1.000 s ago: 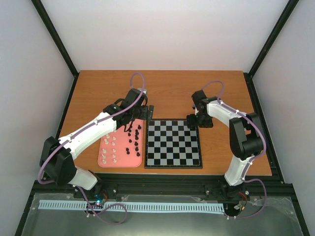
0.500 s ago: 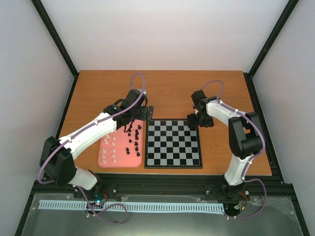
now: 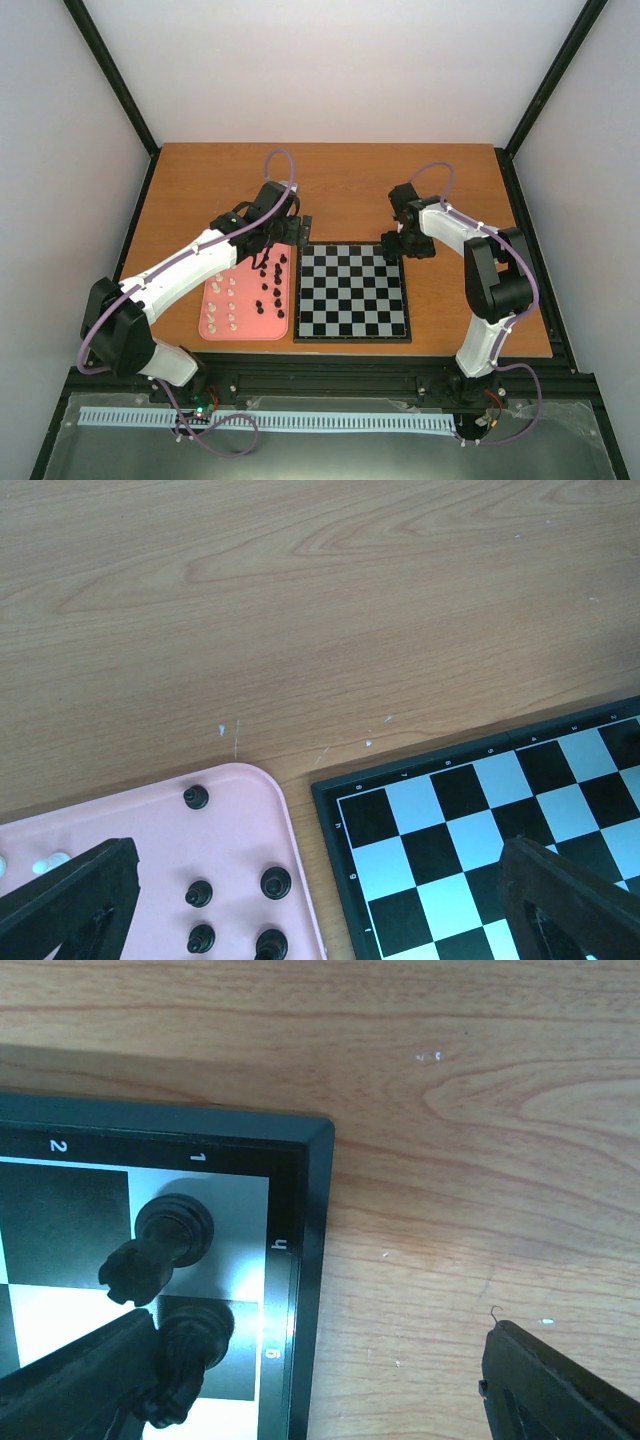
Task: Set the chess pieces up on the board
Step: Adjust the chess piece on the chessboard, then pick up the chess piece from the storage box, then place the chess piece on the chessboard.
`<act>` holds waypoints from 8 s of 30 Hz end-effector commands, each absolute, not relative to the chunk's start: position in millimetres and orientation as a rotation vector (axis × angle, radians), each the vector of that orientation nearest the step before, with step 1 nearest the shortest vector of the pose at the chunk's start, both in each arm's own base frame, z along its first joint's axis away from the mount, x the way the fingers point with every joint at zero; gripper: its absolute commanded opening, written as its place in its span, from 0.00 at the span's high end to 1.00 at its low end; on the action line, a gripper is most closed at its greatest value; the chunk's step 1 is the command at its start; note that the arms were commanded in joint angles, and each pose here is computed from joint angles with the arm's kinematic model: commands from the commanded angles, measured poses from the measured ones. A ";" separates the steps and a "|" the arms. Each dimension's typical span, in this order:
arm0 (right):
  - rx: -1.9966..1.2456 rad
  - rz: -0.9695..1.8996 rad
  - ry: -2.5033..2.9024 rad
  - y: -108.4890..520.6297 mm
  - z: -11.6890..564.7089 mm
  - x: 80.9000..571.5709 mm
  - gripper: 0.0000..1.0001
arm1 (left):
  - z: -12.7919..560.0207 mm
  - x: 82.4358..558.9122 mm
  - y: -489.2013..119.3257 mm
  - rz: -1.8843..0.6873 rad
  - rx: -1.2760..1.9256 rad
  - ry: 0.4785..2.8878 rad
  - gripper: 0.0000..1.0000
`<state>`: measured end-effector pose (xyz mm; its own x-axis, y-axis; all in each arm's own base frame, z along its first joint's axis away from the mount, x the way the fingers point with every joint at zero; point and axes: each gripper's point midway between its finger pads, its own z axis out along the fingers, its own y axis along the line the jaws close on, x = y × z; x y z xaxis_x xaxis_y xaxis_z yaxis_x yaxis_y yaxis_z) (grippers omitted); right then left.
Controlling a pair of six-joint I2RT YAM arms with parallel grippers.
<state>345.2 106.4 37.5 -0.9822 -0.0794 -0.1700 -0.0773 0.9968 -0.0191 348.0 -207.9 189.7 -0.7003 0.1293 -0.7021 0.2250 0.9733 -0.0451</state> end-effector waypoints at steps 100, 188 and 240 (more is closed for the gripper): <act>-0.950 0.435 2.850 433.3 47.2 328.8 0.70 | 265.8 323.2 -61.6 -0.167 -0.324 2.351 0.00; -0.307 0.040 2.937 152.0 100.5 292.6 0.97 | 248.1 334.0 -68.5 -0.187 -0.333 2.382 0.00; -0.353 -0.153 3.007 134.1 57.9 306.1 0.97 | 243.0 336.3 -64.7 -0.150 -0.342 2.387 0.00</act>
